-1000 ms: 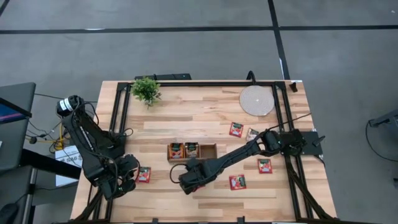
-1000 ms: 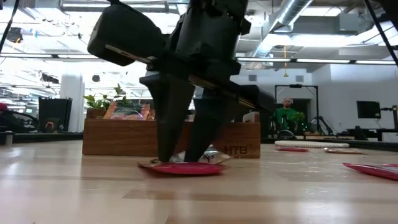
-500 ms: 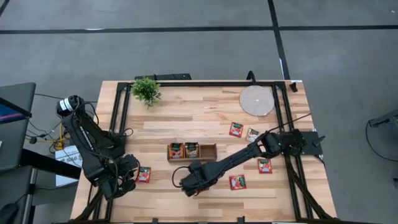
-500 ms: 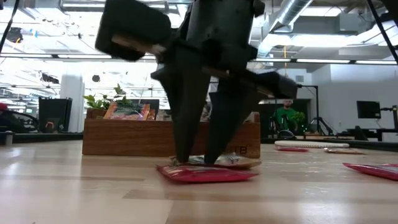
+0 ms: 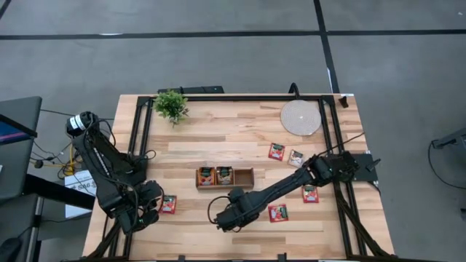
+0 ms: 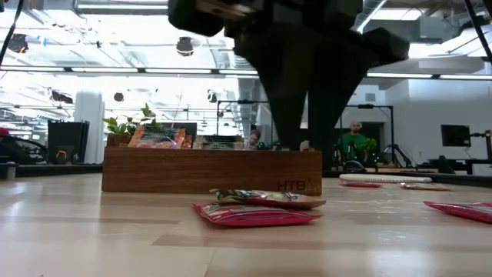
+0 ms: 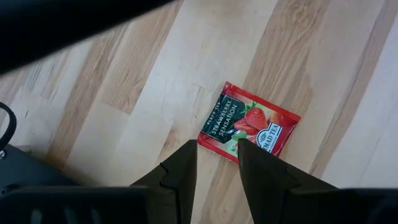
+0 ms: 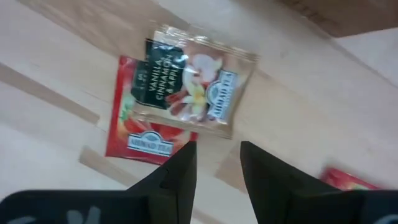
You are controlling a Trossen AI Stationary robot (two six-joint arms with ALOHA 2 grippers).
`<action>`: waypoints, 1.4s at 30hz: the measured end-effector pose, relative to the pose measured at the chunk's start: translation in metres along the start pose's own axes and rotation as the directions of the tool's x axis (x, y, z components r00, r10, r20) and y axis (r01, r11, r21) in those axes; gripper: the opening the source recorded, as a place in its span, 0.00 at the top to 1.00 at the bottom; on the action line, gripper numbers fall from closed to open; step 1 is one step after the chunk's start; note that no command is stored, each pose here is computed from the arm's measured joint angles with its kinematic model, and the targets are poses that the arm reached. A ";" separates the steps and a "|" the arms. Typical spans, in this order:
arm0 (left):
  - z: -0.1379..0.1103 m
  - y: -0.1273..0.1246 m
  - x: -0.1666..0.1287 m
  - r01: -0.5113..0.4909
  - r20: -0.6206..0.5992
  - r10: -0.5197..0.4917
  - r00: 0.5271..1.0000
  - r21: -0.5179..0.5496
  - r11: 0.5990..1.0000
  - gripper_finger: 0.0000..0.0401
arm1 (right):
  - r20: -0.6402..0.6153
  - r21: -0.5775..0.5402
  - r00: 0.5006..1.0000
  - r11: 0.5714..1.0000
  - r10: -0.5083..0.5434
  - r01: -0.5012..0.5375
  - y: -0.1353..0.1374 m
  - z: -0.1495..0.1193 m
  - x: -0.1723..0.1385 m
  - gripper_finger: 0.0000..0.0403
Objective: Pick & Place Tea
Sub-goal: Put the brown tea bag into the middle section of the wooden organizer
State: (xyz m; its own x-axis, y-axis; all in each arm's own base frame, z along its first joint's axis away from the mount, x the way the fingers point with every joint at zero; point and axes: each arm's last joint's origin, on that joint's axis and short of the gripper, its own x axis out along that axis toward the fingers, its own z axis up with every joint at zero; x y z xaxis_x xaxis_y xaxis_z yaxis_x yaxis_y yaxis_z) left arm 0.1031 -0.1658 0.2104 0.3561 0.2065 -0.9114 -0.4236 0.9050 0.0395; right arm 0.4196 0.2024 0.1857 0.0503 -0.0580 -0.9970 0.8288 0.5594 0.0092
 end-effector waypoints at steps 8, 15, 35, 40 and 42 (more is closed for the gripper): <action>0.000 0.000 0.000 0.001 0.000 -0.001 1.000 0.000 1.000 0.73 | 0.009 0.006 1.000 1.000 0.027 -0.027 0.002 0.012 0.012 0.71; 0.000 -0.001 0.000 0.007 0.000 -0.007 1.000 -0.003 1.000 0.73 | 0.068 0.022 0.998 1.000 0.012 -0.013 0.000 0.022 0.013 0.71; 0.000 -0.001 0.000 0.011 0.001 -0.011 1.000 0.014 1.000 0.73 | -0.017 0.004 1.000 1.000 -0.012 0.012 0.010 0.010 0.048 0.71; 0.000 -0.001 0.000 0.011 0.000 -0.011 1.000 0.014 1.000 0.73 | -0.088 0.002 0.996 1.000 -0.008 0.008 0.014 0.008 0.062 0.71; 0.000 -0.001 0.000 0.012 -0.003 -0.012 1.000 0.014 1.000 0.73 | -0.095 0.012 0.995 1.000 -0.008 0.009 0.014 0.007 0.062 0.71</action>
State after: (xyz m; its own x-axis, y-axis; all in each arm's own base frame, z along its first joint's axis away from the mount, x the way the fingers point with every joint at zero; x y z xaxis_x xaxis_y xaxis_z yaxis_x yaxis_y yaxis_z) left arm 0.1036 -0.1669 0.2104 0.3591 0.1944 -0.9128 -0.4078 0.9125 0.0339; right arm 0.4381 0.2007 0.1242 -0.0099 0.0167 -0.9998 0.8357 0.5491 0.0009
